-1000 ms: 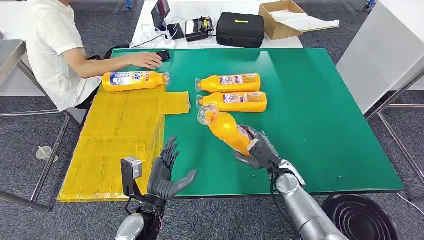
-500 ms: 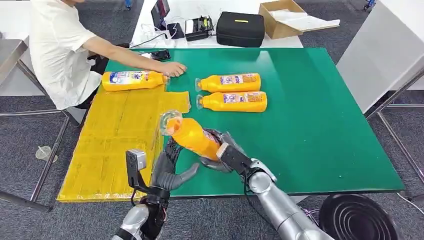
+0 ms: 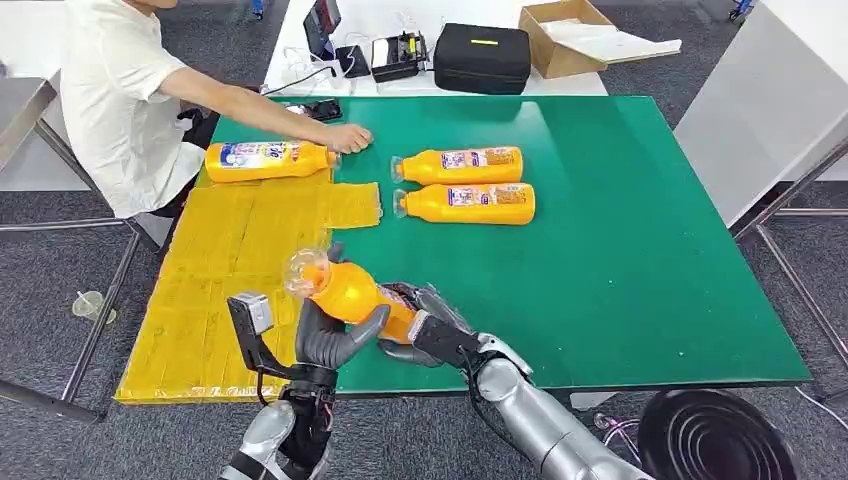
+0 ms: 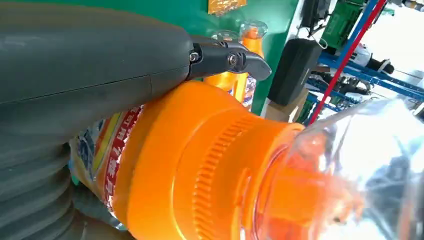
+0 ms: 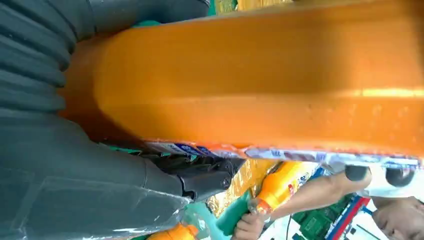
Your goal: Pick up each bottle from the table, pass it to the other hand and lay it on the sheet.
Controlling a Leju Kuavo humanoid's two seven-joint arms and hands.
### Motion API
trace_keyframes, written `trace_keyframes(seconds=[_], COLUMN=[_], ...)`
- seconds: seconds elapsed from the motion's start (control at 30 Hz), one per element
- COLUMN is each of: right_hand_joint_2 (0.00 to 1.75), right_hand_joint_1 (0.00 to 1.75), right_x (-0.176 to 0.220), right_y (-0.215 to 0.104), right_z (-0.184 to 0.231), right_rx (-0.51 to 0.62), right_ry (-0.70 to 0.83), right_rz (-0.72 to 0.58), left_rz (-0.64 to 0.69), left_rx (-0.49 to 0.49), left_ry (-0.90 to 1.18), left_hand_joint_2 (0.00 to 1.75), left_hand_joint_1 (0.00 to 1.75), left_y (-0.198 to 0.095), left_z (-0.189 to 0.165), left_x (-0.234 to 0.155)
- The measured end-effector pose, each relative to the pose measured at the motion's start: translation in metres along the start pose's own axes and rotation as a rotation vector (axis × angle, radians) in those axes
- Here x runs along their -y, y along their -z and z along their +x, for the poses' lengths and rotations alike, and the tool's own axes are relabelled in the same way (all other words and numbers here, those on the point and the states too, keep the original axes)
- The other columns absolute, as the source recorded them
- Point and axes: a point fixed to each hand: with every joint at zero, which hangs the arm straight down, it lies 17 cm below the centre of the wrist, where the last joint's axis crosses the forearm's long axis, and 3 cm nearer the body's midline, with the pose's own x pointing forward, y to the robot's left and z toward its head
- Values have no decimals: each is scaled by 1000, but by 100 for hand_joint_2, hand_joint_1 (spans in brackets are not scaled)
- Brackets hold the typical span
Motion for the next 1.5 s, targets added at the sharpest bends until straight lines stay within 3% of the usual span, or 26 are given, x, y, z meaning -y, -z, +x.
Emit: trace_keyframes(seconds=[0.27, 0.3, 0.33, 0.37, 0.4, 0.53, 0.57, 0.6, 0.63, 0.67, 0.8, 0.83, 0.87, 0.9, 1.2, 1.23, 1.3, 1.4, 1.5], right_hand_joint_2=[175, 175, 175, 175, 175, 175, 175, 175, 175, 175, 175, 175, 175, 175, 175, 0, 0, 0, 0], right_hand_joint_1=[164, 162, 162, 161, 159, 120, 54, 16, 19, 131, 138, 119, 12, 0, 0, 0, 0, 0, 0], right_x=[2, 2, 2, 2, 2, 6, 8, 10, 11, 12, 19, 19, 18, 19, 41, 47, 61, 95, 121], right_y=[1, 0, 0, 0, -1, -2, -2, -2, -2, -3, 0, 0, 1, 1, 1, 0, -4, -22, -45], right_z=[-8, -9, -10, -11, -13, -16, -16, -16, -15, -14, -8, -7, -5, -5, -10, -12, -15, -10, -17], right_rx=[-24, -28, -33, -36, -40, -49, -49, -47, -43, -39, -21, -20, -17, -16, -45, -56, -79, -99, -136], right_ry=[-22, -25, -25, -25, -26, -20, -15, -6, 3, 12, 71, 78, 84, 87, 63, 24, -99, -407, -524], right_rz=[-13, -17, -18, -18, -23, -43, -53, -62, -70, -78, -138, -144, -149, -155, -272, -309, -395, -584, -663], left_rz=[41, 59, 70, 74, 79, 79, 78, 77, 73, 70, 86, 87, 86, 85, 91, 98, 111, 127, 157], left_rx=[3, -8, -16, -19, -27, -31, -30, -28, -24, -19, 1, 5, 7, 7, 10, 27, 74, 204, 306], left_ry=[18, 23, 26, 27, 22, 30, 31, 32, 35, 37, 67, 73, 77, 78, 70, 83, 131, 316, 516], left_hand_joint_2=[175, 175, 175, 175, 175, 175, 175, 175, 175, 175, 175, 175, 175, 175, 175, 175, 175, 175, 175], left_hand_joint_1=[0, 12, 159, 175, 175, 175, 175, 175, 175, 175, 175, 175, 175, 175, 175, 175, 175, 175, 175], left_y=[6, 8, 10, 11, 12, 15, 16, 17, 18, 19, 22, 23, 23, 24, 22, 21, 19, 13, 3], left_z=[5, 3, 2, 2, 0, -3, -3, -3, -2, 0, 3, 4, 5, 5, 4, 7, 18, 45, 66], left_x=[-7, -10, -12, -13, -14, -15, -15, -14, -13, -13, -14, -13, -13, -12, -14, -15, -17, -17, -28])
